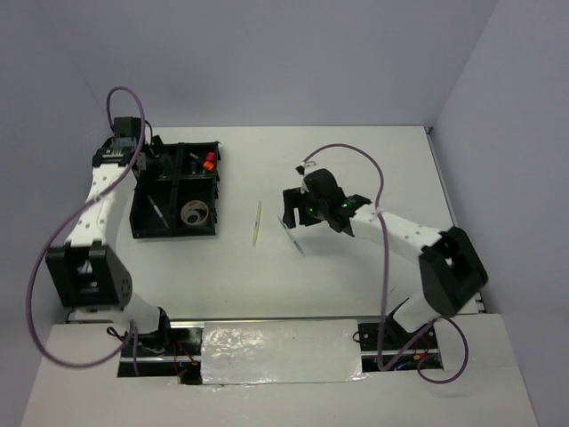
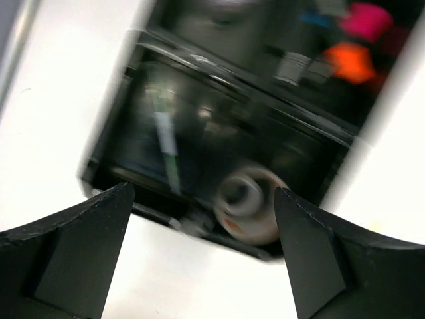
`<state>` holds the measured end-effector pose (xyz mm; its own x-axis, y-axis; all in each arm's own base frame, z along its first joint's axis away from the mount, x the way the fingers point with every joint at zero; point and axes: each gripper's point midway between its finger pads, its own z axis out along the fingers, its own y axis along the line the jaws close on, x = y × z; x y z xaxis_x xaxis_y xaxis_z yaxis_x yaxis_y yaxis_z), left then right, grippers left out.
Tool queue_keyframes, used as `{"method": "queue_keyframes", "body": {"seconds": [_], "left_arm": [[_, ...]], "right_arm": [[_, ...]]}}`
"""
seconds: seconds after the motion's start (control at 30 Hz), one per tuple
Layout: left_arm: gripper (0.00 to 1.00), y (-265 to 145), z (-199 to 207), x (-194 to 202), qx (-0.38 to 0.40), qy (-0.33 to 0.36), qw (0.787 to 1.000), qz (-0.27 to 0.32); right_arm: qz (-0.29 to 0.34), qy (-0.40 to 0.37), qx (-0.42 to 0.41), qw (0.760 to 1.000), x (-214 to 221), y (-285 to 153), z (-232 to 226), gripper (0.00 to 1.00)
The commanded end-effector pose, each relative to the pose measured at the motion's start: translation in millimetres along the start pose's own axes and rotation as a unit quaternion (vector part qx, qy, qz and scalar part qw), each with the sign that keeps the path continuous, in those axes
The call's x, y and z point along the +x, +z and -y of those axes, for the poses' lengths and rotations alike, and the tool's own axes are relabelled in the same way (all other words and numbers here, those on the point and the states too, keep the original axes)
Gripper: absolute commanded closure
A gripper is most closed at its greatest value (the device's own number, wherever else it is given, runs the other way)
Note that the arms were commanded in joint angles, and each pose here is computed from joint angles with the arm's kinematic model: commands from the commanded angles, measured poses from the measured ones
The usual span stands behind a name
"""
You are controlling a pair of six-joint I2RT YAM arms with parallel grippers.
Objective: Sort the stationery into containers
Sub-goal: Pick up the pen from the center of the board.
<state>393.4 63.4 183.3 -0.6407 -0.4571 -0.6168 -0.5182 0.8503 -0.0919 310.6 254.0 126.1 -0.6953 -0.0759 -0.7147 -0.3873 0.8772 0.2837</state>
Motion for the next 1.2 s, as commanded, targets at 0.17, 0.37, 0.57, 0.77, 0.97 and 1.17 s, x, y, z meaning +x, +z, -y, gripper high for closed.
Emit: {"method": "queue_keyframes", "body": {"seconds": [0.17, 0.37, 0.57, 0.77, 0.97, 1.17], "left_arm": [[0.01, -98.0, 25.5, 39.2, 0.151, 0.062, 0.982, 0.089], [0.01, -86.6, 20.2, 78.7, 0.170, 0.069, 0.981, 0.057], [0.01, -83.5, 26.7, 93.6, 0.198, 0.070, 0.977, 0.043], [0.01, -95.6, 43.1, 101.0, 0.254, 0.050, 0.965, 0.031], [0.01, -155.4, 127.1, 129.4, 0.478, 0.030, 0.878, 0.014], [0.01, -187.7, 173.6, 143.2, 0.565, 0.004, 0.825, -0.013]], "right_arm": [[-0.077, -0.041, 0.061, 0.994, 24.8, 36.5, 6.7, 0.34], [-0.134, -0.054, 0.089, 0.985, 47.6, 60.5, 9.6, 0.45], [-0.180, -0.062, 0.134, 0.973, 81.3, 78.2, 21.3, 0.59], [-0.175, -0.048, 0.137, 0.974, 84.1, 75.4, 21.0, 1.00], [-0.061, 0.011, -0.074, 0.995, 35.4, 33.9, -59.7, 1.00], [0.057, 0.061, -0.294, 0.952, -9.3, -43.8, -138.9, 1.00]]}}
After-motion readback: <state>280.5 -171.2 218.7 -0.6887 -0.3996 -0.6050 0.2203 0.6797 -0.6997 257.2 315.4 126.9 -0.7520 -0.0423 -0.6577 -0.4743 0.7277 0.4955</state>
